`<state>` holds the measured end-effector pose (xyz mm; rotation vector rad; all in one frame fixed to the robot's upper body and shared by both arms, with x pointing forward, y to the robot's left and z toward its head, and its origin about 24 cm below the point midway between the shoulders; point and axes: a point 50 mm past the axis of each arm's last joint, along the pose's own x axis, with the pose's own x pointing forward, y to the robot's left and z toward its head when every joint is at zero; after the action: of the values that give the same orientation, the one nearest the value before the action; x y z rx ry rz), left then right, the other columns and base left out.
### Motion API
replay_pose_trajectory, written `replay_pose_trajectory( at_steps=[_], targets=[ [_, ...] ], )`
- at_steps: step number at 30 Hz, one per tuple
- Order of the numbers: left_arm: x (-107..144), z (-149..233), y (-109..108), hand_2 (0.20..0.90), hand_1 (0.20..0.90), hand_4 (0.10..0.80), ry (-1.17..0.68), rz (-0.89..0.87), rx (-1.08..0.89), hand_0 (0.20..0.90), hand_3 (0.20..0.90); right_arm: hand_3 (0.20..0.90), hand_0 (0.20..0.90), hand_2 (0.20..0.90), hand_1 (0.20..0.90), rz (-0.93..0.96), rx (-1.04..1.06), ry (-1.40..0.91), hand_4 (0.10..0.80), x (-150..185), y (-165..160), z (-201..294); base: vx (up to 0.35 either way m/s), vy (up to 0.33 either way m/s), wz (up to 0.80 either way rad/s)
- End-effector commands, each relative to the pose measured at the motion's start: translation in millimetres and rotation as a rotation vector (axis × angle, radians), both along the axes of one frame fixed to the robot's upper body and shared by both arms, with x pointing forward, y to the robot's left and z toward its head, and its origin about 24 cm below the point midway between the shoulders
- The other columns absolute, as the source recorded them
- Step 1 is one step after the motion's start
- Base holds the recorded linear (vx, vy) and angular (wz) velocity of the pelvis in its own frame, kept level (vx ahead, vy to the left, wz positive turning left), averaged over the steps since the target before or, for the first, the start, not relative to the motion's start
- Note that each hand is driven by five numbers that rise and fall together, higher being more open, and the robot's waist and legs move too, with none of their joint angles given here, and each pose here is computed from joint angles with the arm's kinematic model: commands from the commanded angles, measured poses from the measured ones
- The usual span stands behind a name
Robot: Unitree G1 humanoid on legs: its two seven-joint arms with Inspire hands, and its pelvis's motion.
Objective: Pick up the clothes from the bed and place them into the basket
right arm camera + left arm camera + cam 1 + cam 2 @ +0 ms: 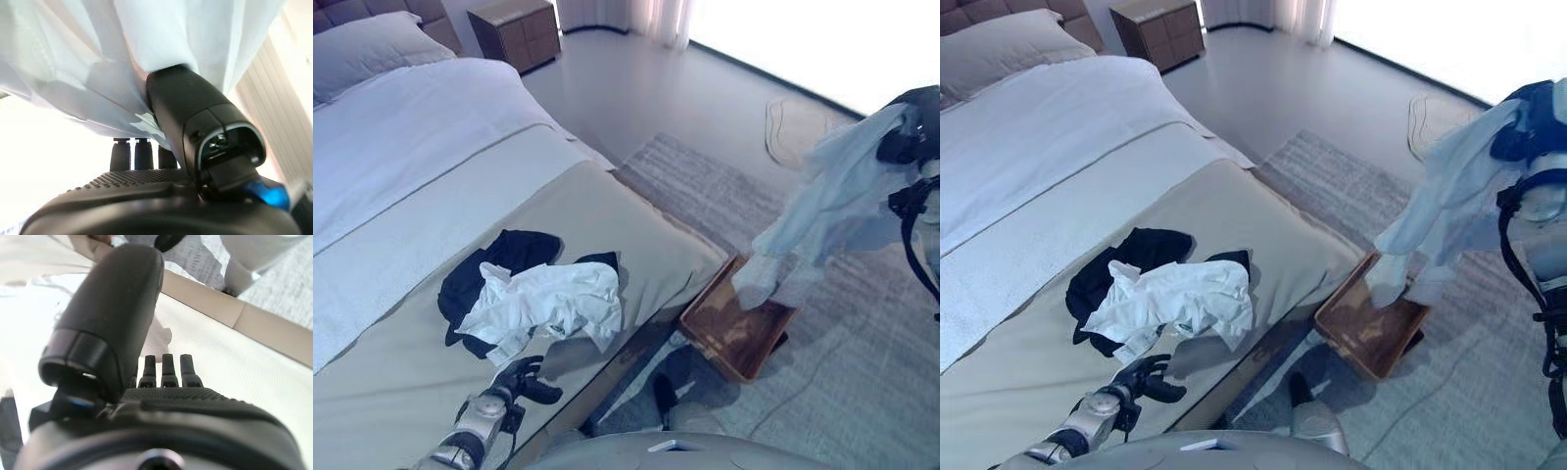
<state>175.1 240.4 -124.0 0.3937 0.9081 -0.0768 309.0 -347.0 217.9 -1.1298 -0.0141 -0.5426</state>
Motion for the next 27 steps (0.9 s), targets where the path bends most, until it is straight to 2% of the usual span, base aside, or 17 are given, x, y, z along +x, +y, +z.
replay_pose_trajectory(
  at_steps=[1, 6, 10, 13, 17, 22, 23, 27],
  targets=[
    [48, 29, -2, 0.9, 0.9, 0.8, -0.202, -0.019, 0.017, 0.9, 0.9, 0.2, 0.3, 0.3, 0.3, 0.042, -0.095, -0.325, 0.1, 9, 24, 78, -0.242, -0.049, -0.16],
    [72, 44, -16, 0.9, 0.9, 0.8, -0.3, -0.025, -0.012, 0.9, 0.9, 0.2, 0.3, 0.3, 0.3, 0.036, -0.082, -0.325, 0.1, 21, 34, 74, -0.198, -0.083, -0.15],
    [81, 54, -20, 0.9, 0.9, 0.8, -0.362, -0.041, -0.05, 0.9, 0.9, 0.2, 0.3, 0.3, 0.3, 0.021, -0.064, -0.294, 0.1, 31, 40, 65, -0.127, -0.082, -0.09],
    [90, 67, -13, 0.9, 0.9, 0.8, -0.406, -0.031, -0.06, 0.9, 0.9, 0.2, 0.3, 0.3, 0.3, -0.016, -0.03, -0.243, 0.1, 36, 37, 52, -0.135, -0.112, -0.04],
    [96, 78, -4, 0.9, 0.9, 0.8, -0.442, -0.02, -0.045, 0.9, 0.9, 0.2, 0.3, 0.3, 0.3, -0.059, 0.156, -0.115, 0.1, 46, 25, 22, -0.084, -0.126, 0.04],
    [100, 87, 7, 0.9, 0.9, 0.8, -0.466, 0.002, -0.04, 0.9, 0.9, 0.203, 0.302, 0.302, 0.302, -0.17, 0.202, -0.094, 0.103, 48, 5, 16, -0.048, -0.101, 0.26],
    [100, 89, 10, 0.9, 0.9, 0.8, -0.467, 0.005, -0.038, 0.9, 0.9, 0.9, 0.9, 0.9, 0.9, -0.204, 0.214, -0.087, 0.8, 48, 0, 15, -0.04, -0.075, 0.2],
    [102, 94, 19, 0.9, 0.9, 0.8, -0.46, 0.017, -0.032, 0.9, 0.9, 0.9, 0.9, 0.9, 0.9, -0.33, 0.215, -0.038, 0.8, 44, -18, 9, -0.042, -0.063, 0.23]
  ],
)
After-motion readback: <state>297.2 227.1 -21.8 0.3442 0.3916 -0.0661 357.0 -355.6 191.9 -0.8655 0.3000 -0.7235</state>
